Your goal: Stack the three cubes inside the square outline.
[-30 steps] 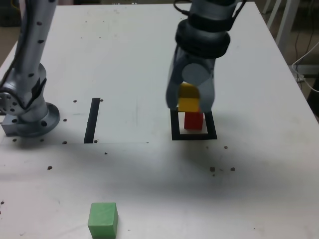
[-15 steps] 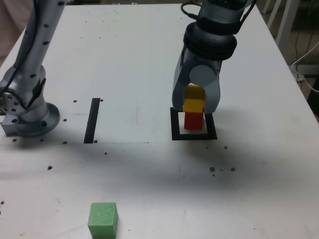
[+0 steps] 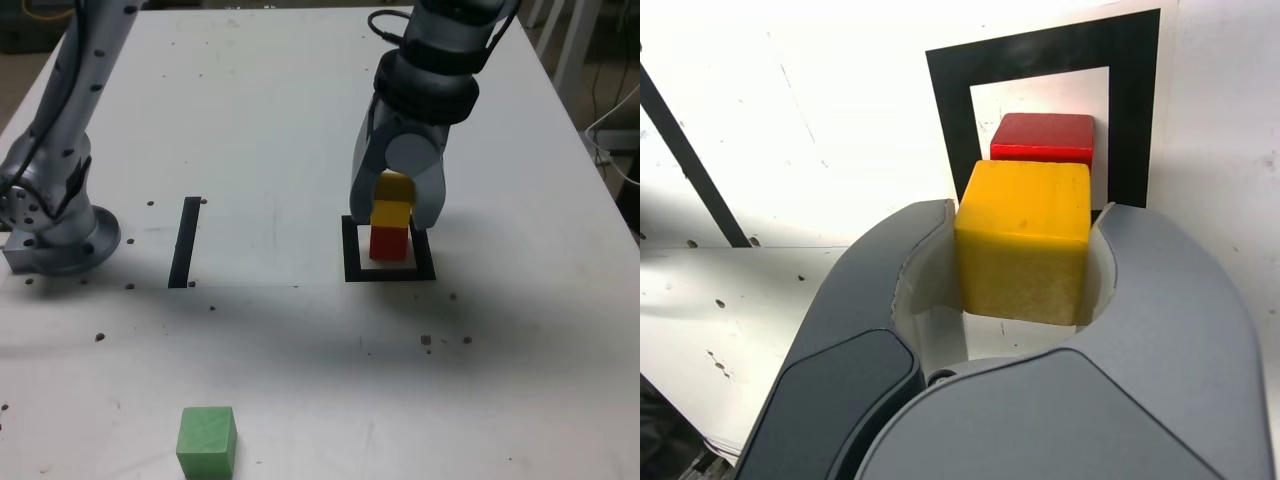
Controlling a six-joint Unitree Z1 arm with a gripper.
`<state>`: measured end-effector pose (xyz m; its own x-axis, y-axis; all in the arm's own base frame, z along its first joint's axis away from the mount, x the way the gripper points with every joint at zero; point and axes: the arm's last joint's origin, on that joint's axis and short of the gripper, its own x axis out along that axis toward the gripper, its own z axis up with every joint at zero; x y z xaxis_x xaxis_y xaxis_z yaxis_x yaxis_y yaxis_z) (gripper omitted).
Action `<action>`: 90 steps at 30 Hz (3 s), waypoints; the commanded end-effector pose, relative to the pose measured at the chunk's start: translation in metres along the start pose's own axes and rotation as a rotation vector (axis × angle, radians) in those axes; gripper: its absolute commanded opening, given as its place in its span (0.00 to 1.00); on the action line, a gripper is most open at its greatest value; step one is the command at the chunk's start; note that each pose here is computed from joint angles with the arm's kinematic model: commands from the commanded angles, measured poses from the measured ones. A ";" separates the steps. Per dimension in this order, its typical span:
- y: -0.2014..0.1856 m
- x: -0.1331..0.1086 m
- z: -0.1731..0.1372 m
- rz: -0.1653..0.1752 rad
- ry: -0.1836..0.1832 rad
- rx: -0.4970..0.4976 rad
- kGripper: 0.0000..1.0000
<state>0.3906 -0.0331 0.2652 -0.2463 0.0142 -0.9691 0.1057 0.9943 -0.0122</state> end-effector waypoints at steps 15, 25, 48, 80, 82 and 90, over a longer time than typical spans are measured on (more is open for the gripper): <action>0.004 0.007 0.006 -0.007 0.016 0.018 0.85; 0.004 0.000 -0.012 0.025 0.015 0.006 0.99; -0.141 0.001 -0.120 0.098 0.029 0.113 0.99; -0.243 0.082 -0.149 -0.016 0.092 0.135 0.98; -0.244 0.085 -0.148 -0.026 0.095 0.146 0.97; -0.246 0.092 -0.142 -0.044 0.106 0.179 0.86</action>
<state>0.2036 -0.2618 0.2169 -0.3467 -0.0112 -0.9379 0.2582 0.9602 -0.1069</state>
